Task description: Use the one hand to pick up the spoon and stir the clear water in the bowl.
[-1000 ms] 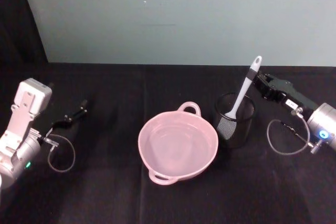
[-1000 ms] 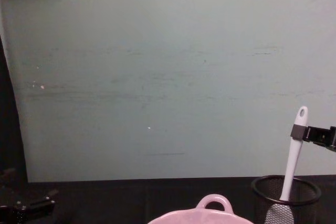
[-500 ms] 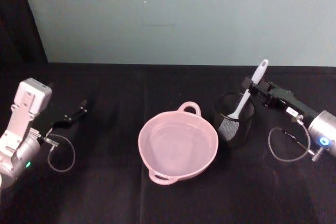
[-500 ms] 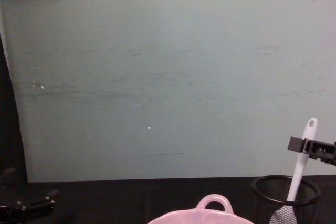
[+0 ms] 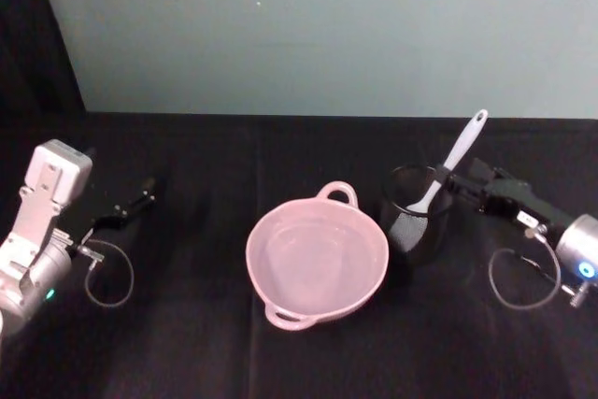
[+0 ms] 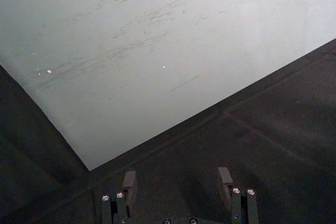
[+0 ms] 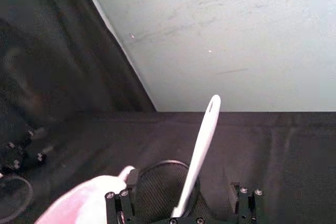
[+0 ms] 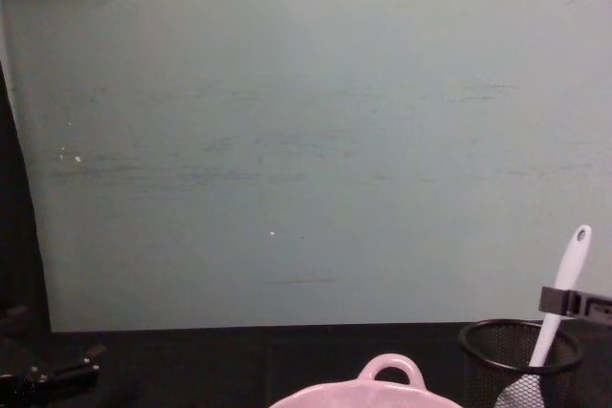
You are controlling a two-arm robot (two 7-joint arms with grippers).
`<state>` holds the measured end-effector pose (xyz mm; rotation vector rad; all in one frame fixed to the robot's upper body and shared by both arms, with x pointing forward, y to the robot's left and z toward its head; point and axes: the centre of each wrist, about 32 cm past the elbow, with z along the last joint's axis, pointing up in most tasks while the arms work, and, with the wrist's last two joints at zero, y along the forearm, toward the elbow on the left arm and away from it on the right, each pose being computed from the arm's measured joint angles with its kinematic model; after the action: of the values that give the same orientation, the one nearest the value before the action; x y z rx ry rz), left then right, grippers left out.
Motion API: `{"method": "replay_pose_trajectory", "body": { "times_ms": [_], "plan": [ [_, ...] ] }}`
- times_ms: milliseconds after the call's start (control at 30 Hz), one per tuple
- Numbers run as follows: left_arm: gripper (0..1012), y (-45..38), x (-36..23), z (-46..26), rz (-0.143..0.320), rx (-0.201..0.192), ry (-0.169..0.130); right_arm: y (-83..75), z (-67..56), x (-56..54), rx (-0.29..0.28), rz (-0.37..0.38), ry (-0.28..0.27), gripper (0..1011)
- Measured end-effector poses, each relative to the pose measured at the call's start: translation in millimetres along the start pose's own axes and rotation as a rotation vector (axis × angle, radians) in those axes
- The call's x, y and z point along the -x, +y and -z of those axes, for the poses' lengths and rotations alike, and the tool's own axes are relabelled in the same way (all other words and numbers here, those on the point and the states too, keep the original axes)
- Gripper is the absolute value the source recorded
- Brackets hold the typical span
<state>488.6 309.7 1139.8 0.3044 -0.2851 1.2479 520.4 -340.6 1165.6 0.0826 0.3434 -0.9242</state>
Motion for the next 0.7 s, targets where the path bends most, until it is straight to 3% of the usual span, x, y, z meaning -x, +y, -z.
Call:
{"method": "replay_pose_trajectory", "body": {
  "times_ms": [200, 300, 333, 433, 533, 700],
  "plan": [
    [1005, 0.0, 0.0, 0.0, 0.0, 0.0, 0.0, -15.1, -8.0, 10.1, 0.04, 0.096, -0.107, 1002],
    [1005, 0.0, 0.0, 0.0, 0.0, 0.0, 0.0, -21.5, -13.0, 17.8, 0.073, 0.205, -0.218, 1002],
    [1005, 0.0, 0.0, 0.0, 0.0, 0.0, 0.0, -21.5, -13.0, 17.8, 0.073, 0.205, -0.218, 1002],
    [1005, 0.0, 0.0, 0.0, 0.0, 0.0, 0.0, -24.3, -10.2, 24.2, 0.072, 0.312, -0.325, 1002],
    [1005, 0.0, 0.0, 0.0, 0.0, 0.0, 0.0, -24.2, -5.1, 24.9, 0.05, 0.357, -0.37, 1002],
    [1005, 0.0, 0.0, 0.0, 0.0, 0.0, 0.0, -19.5, 3.8, 20.8, 0.053, 0.36, -0.391, 1002]
  ]
}}
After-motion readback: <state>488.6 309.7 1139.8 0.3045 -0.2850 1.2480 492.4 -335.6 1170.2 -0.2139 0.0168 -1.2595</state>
